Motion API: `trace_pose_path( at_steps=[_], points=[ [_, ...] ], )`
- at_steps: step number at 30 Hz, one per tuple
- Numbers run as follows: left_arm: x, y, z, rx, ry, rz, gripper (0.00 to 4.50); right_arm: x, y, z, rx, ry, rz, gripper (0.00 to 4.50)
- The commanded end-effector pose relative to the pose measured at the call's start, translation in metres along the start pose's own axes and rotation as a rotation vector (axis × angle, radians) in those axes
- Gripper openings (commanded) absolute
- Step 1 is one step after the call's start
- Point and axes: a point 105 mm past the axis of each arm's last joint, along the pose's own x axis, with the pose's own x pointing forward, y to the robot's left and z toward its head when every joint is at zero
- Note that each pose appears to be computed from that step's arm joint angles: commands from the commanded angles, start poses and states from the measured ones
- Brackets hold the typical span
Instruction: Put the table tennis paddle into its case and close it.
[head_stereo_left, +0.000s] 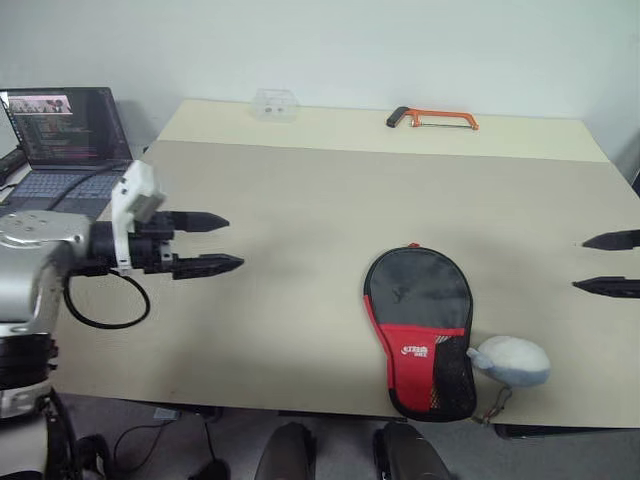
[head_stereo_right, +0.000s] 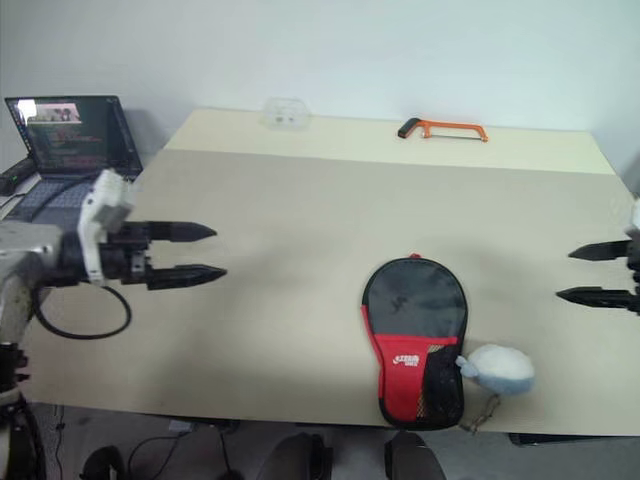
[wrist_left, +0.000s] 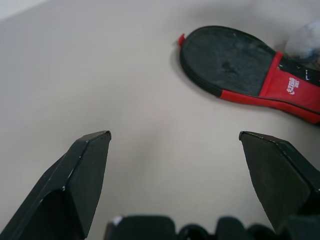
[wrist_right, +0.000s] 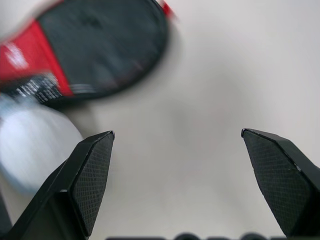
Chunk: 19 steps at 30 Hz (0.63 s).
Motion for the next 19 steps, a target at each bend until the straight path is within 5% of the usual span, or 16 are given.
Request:
trace_pose_path(
  at_steps=[1, 7, 19],
  points=[
    [-0.006, 0.005, 0.010, 0.042, -0.027, 0.025, 4.50, -0.034, -0.007, -0.006, -0.015, 0.016, -0.067, 4.48],
    [0.011, 0.001, 0.012, 0.054, -0.036, 0.009, 4.50, -0.049, -0.018, -0.017, 0.010, 0.027, -0.132, 4.48],
    [0.017, -0.006, 0.001, 0.049, 0.011, -0.016, 4.50, -0.021, -0.030, -0.033, 0.127, 0.067, -0.121, 4.48]
  ],
)
